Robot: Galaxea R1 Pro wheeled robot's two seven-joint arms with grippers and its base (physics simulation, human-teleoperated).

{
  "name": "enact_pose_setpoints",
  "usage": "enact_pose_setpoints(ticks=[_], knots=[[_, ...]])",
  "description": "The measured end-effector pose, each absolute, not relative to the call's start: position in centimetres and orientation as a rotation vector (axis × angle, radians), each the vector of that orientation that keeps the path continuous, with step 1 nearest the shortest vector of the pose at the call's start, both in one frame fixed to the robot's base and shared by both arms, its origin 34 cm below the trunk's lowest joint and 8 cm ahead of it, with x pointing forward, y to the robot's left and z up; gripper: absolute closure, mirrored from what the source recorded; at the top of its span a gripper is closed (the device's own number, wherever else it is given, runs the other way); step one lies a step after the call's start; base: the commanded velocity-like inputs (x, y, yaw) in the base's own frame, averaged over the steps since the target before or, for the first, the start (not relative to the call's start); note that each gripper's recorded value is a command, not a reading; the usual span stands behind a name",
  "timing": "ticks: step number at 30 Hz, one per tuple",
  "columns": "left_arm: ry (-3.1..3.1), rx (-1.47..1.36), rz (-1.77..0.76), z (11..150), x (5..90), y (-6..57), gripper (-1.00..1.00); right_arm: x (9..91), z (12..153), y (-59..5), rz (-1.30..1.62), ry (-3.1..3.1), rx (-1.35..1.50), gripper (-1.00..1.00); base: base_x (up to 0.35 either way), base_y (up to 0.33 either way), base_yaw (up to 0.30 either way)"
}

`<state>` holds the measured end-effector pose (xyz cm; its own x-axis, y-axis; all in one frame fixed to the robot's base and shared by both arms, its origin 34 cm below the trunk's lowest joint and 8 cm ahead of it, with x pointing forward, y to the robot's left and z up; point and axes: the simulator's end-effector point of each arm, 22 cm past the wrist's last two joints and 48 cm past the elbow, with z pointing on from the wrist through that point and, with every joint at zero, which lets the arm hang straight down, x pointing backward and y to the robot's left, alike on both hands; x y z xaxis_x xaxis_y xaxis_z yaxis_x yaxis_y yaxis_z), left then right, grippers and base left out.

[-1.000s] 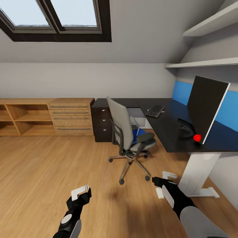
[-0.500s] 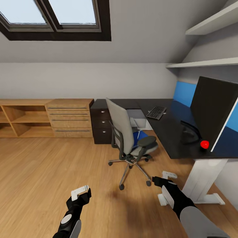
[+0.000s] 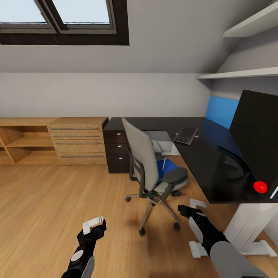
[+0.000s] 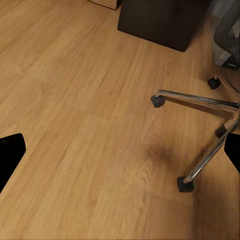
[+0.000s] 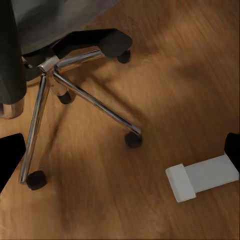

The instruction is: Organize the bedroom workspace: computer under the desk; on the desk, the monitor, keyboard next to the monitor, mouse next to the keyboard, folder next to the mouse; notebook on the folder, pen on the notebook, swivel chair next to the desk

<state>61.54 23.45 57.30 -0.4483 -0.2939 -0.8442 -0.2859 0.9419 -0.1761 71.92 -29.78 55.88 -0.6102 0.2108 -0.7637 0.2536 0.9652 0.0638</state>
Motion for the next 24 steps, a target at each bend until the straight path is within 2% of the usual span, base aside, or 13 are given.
enact_pose_setpoints(ticks=[10, 24], knots=[[2.059, -0.418, -0.010, 57.33, 61.56, 23.56, -1.00, 72.41, 56.49, -30.01, -0.068, 2.205, 0.328, -1.00, 0.161, 0.000, 0.000], [2.056, -0.421, -0.011, 57.46, 61.64, 23.59, -1.00, 72.36, 56.40, -30.01, -0.071, 2.206, 0.327, -1.00, 0.014, 0.000, 0.000]])
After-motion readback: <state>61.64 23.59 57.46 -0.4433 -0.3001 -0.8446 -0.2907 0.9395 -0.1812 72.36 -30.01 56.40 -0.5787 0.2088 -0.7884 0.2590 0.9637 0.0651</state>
